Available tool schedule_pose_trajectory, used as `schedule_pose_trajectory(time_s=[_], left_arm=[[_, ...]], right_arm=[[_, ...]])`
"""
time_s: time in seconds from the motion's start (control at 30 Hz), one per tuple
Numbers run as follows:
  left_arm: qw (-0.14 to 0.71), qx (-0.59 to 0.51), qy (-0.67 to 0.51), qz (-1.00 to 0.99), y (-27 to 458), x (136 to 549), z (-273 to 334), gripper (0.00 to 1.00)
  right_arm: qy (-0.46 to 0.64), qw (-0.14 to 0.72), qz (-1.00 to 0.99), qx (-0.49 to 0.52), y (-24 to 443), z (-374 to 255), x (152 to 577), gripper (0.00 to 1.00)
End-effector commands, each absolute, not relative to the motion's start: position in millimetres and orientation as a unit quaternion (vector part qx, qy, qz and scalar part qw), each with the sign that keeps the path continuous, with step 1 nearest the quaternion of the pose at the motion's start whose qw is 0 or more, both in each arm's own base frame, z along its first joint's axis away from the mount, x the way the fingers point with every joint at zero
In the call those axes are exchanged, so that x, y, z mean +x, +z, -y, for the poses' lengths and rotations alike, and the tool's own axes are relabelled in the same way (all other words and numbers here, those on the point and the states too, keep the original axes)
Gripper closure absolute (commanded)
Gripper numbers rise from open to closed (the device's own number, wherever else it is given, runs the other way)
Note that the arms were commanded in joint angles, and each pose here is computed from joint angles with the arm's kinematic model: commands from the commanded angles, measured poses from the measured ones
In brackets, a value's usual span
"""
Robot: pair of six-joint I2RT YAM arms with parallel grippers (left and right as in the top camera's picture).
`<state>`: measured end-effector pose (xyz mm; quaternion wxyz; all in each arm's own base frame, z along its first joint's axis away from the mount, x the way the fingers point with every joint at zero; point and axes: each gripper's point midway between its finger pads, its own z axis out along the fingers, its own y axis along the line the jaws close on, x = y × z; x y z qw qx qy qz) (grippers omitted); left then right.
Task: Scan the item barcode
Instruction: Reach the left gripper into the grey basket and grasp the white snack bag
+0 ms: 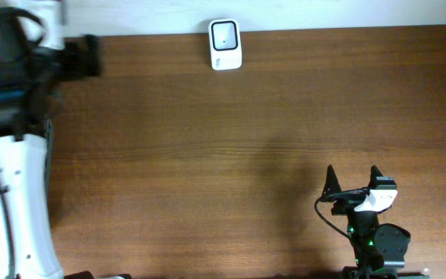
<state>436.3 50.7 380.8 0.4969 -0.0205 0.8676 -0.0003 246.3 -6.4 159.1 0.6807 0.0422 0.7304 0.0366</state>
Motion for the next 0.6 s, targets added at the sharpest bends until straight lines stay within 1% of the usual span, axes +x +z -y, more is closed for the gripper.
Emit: schedule_pose_trajectory(time_s=[0.0,0.1,0.13,0.2,0.23,0.27,0.3,0.33,0.4,0.5,0.57], left_arm=[[0.52,-0.222,0.152,-0.81,423,393,-179,0.01],[0.489,-0.288,0.196,-0.8,412,360,-238,0.01],[0.449,-0.329,0.213,-0.803,392,338,-273,0.01],[0.378,-0.368,0.219,-0.821,351,314,-307,0.01],[0.341,-0.366,0.209,-0.84,326,309,-314,0.06],[0.301,-0.363,0.189,-0.861,293,309,-324,0.08],[0.276,-0.324,0.158,-0.891,264,316,-328,0.07],[0.257,-0.31,0.143,-0.904,244,319,-332,0.07],[0.222,-0.252,0.126,-0.933,208,330,-334,0.04],[0.166,-0.248,0.095,-0.95,154,332,-339,0.04],[0.14,-0.242,0.081,-0.957,132,330,-337,0.04]], right_arm=[[0.043,0.679,-0.731,0.04,157,4,246,0.01],[0.043,0.679,-0.731,0.04,157,4,246,0.01],[0.043,0.679,-0.731,0.04,157,4,246,0.01],[0.043,0.679,-0.731,0.04,157,4,246,0.01],[0.043,0.679,-0.731,0.04,157,4,246,0.01],[0.043,0.679,-0.731,0.04,157,4,246,0.01],[0.043,0.679,-0.731,0.04,157,4,246,0.01],[0.043,0.679,-0.731,0.04,157,4,246,0.01],[0.043,0.679,-0.731,0.04,157,4,246,0.01],[0.043,0.679,-0.731,0.04,157,4,246,0.01],[0.043,0.679,-0.731,0.04,157,4,246,0.01]])
